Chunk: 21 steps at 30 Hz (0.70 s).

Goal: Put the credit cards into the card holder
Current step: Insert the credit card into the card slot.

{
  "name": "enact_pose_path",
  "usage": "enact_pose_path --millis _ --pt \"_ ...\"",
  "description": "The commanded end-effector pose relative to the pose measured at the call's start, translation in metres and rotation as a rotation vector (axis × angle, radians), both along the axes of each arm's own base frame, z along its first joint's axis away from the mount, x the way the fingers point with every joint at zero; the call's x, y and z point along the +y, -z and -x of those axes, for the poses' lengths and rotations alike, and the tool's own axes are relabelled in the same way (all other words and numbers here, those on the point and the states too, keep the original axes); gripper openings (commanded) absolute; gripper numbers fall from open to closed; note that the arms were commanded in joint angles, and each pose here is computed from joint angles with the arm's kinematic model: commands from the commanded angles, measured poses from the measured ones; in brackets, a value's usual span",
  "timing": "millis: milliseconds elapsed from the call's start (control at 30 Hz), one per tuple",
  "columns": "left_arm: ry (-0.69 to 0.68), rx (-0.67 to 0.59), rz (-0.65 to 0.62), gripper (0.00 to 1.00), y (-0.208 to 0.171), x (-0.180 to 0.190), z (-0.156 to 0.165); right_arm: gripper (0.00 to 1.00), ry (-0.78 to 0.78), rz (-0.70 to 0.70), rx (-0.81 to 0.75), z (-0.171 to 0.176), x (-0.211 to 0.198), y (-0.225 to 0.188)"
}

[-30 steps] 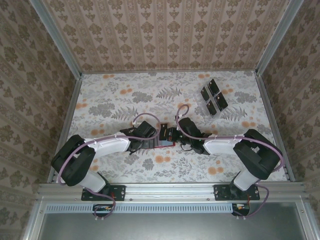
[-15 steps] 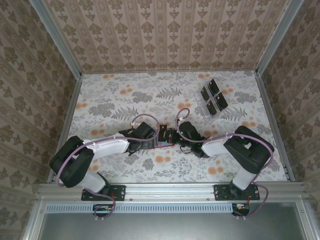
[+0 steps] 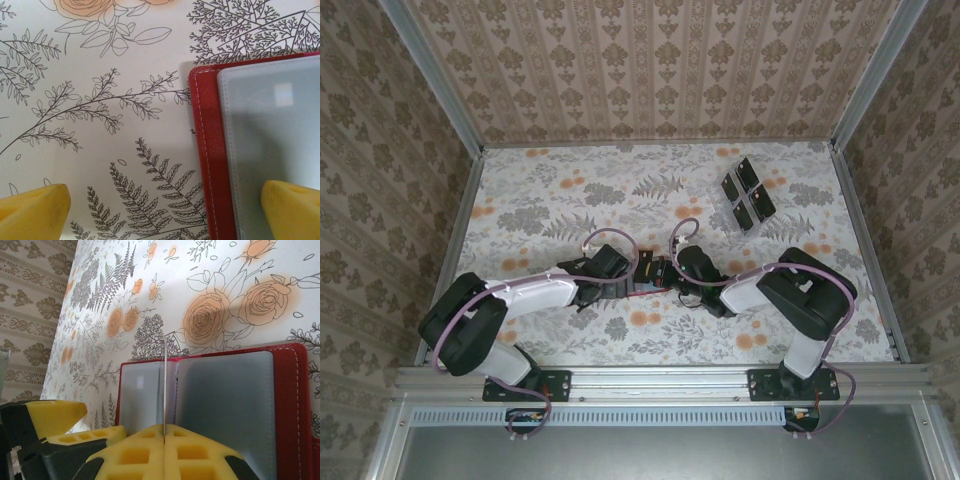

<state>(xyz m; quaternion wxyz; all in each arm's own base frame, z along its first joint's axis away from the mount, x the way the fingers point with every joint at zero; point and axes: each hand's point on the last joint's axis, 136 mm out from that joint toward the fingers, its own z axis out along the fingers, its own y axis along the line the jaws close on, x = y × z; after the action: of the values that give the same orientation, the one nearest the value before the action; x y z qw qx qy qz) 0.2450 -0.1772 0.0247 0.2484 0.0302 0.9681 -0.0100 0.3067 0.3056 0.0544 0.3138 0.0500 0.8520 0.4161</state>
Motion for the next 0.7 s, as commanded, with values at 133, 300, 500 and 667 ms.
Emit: enact_pose_path --millis 133,300,500,667 --pt "-0.011 0.046 -0.069 1.0 0.011 0.019 0.014 0.0 -0.024 -0.011 0.033 0.012 0.0 0.015" --pt "-0.011 0.045 -0.069 1.0 0.011 0.019 0.015 0.0 -0.054 -0.021 0.053 0.018 0.002 0.021" --pt "-0.01 0.044 -0.067 1.0 0.01 0.019 0.015 0.0 -0.088 -0.036 0.08 0.023 0.008 0.027" --pt "-0.01 0.045 -0.071 1.0 0.011 0.02 0.015 0.0 -0.114 -0.042 0.094 0.027 0.011 0.03"
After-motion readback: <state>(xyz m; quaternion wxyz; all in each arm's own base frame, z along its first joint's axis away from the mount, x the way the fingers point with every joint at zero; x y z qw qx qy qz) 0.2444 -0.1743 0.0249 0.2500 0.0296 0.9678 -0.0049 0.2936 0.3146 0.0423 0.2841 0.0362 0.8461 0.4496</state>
